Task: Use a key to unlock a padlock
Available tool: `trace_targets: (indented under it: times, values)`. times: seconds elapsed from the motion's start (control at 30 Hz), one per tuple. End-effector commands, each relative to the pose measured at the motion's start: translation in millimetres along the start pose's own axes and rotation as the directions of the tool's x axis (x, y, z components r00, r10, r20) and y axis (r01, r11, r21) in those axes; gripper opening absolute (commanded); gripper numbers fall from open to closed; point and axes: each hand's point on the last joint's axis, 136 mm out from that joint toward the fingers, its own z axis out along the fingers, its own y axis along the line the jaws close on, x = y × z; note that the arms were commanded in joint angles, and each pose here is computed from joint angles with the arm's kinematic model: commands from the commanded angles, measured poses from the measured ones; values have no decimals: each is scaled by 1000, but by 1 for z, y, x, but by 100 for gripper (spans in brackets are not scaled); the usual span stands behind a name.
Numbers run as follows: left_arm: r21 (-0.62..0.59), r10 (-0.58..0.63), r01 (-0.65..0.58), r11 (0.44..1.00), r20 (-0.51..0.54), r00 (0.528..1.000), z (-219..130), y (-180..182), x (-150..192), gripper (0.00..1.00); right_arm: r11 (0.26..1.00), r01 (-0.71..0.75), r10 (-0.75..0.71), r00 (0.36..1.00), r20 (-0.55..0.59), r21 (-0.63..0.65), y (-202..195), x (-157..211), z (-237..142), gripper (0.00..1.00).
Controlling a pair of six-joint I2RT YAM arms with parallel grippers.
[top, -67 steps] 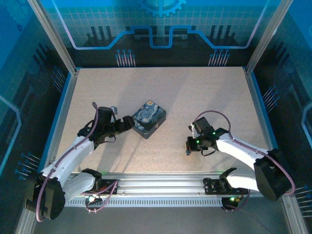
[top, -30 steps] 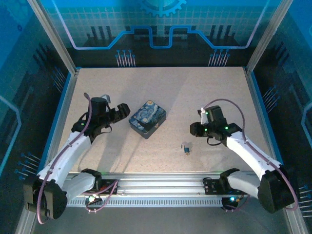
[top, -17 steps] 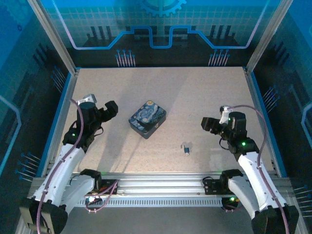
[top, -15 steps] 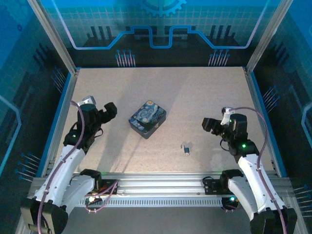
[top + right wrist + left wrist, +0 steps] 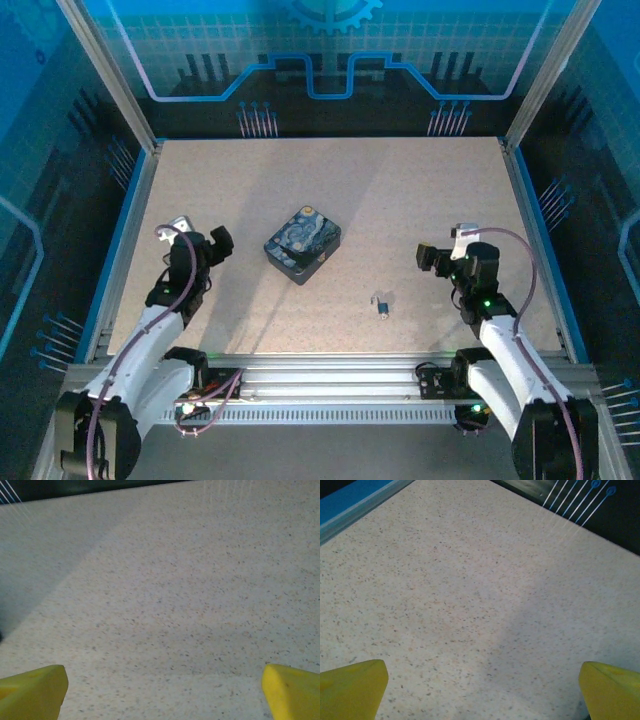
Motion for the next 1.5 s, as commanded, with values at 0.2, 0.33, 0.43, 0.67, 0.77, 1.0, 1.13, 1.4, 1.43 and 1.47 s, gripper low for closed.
trace_targets:
  times: [0.2, 0.33, 0.43, 0.67, 0.77, 1.0, 1.13, 1.4, 1.43, 1.47]
  values:
    - [16, 182, -183, 983, 30, 983, 20, -8, -2, 99, 998, 62, -64, 990, 125, 18, -7, -19, 32, 100]
    - [41, 228, -229, 973, 17, 974, 30, -11, 10, 99, 996, 72, -64, 986, 156, -47, 4, -28, 47, 100]
    - [78, 241, -242, 967, 22, 970, 36, -15, 19, 99, 989, 124, -112, 984, 139, -81, 11, -30, 56, 100]
    - [143, 264, -270, 952, 60, 963, 45, -27, 25, 99, 983, 178, -162, 962, 220, -55, 7, -28, 60, 100]
    - [157, 278, -292, 944, 104, 955, 48, -32, 20, 99, 983, 176, -160, 966, 203, -59, 6, -18, 74, 100]
    - [189, 326, -360, 914, 188, 926, 53, -45, 13, 99, 983, 164, -157, 984, 88, -80, 5, -16, 95, 100]
    - [237, 331, -382, 893, 228, 916, 56, -58, 11, 99, 982, 174, -168, 982, 89, -67, 6, -17, 96, 100]
    - [261, 365, -443, 858, 299, 882, 60, -64, 17, 99, 982, 175, -168, 981, 92, -67, 7, -17, 96, 100]
    - [254, 366, -444, 859, 301, 881, 63, -61, 22, 99, 982, 174, -168, 982, 92, -67, 6, -18, 96, 100]
    - [249, 363, -445, 860, 314, 877, 66, -60, 25, 99, 982, 174, -168, 982, 91, -67, 6, -17, 96, 100]
